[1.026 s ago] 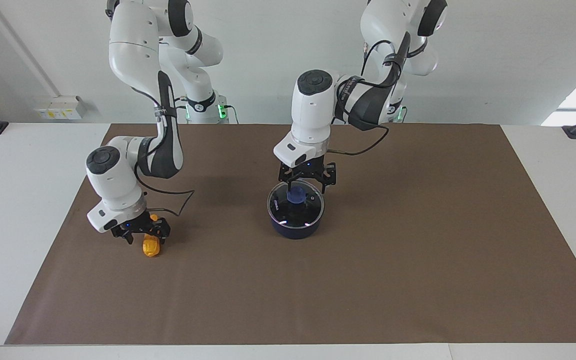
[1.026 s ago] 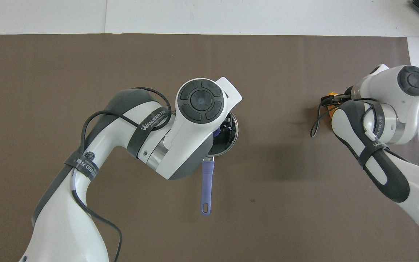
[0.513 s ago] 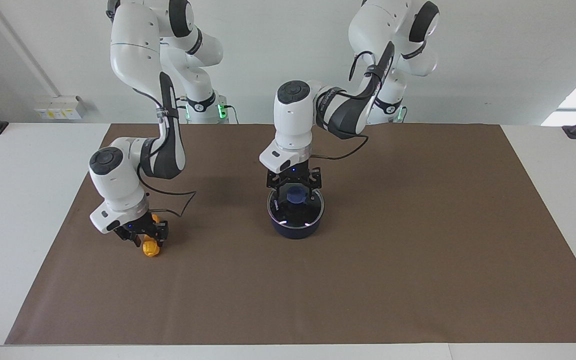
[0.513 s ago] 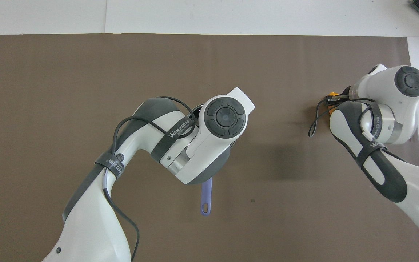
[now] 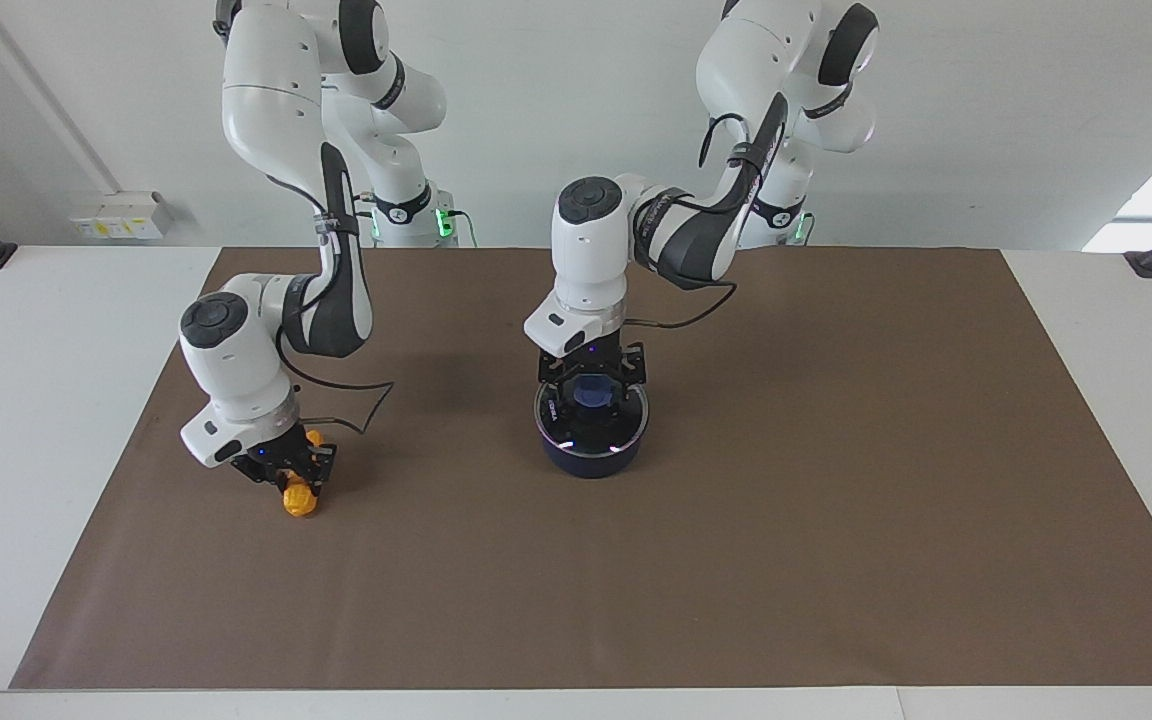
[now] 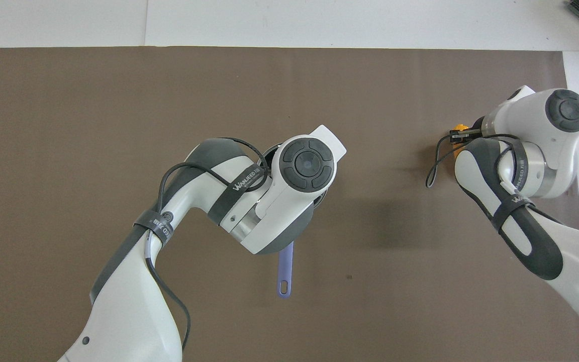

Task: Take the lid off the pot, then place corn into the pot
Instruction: 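Grasp the lid knob with the left gripper while the right gripper grasps the corn, then lift the glass lid with the left gripper while the right gripper lifts the corn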

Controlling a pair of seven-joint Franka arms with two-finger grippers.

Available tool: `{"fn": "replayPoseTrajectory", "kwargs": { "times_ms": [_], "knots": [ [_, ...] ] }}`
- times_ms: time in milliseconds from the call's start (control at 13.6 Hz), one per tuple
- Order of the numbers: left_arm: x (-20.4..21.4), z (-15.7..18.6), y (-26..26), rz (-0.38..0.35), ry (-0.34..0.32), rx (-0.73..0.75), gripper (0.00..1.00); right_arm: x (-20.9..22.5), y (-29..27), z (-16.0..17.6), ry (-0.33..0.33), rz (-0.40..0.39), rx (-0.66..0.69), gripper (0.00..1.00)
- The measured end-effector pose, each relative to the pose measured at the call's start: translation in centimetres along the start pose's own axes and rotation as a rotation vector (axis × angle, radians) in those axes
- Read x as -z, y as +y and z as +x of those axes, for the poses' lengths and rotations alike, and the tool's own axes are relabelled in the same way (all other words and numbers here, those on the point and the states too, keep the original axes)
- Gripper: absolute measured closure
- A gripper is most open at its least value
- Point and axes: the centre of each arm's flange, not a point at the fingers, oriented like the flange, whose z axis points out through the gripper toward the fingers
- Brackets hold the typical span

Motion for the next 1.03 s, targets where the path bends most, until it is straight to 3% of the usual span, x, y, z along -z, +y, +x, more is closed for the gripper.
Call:
{"fn": "replayPoseTrajectory", "kwargs": {
  "times_ms": [440, 659, 1026],
  "knots": [
    [0.4, 0.0, 0.0, -0.003, 0.006, 0.014, 0.05, 11.3, 0.2, 0.5, -0.033, 0.020, -0.003, 0.57],
    [0.7, 0.1, -0.2, -0.001, 0.012, 0.020, 0.41, 15.2, 0.2, -0.2, -0.017, 0.026, -0.002, 0.57],
    [1.4, 0.2, -0.3, -0.003, 0.022, 0.021, 0.41, 23.4, -0.5, -2.2, -0.050, 0.043, 0.014, 0.57]
  ]
}}
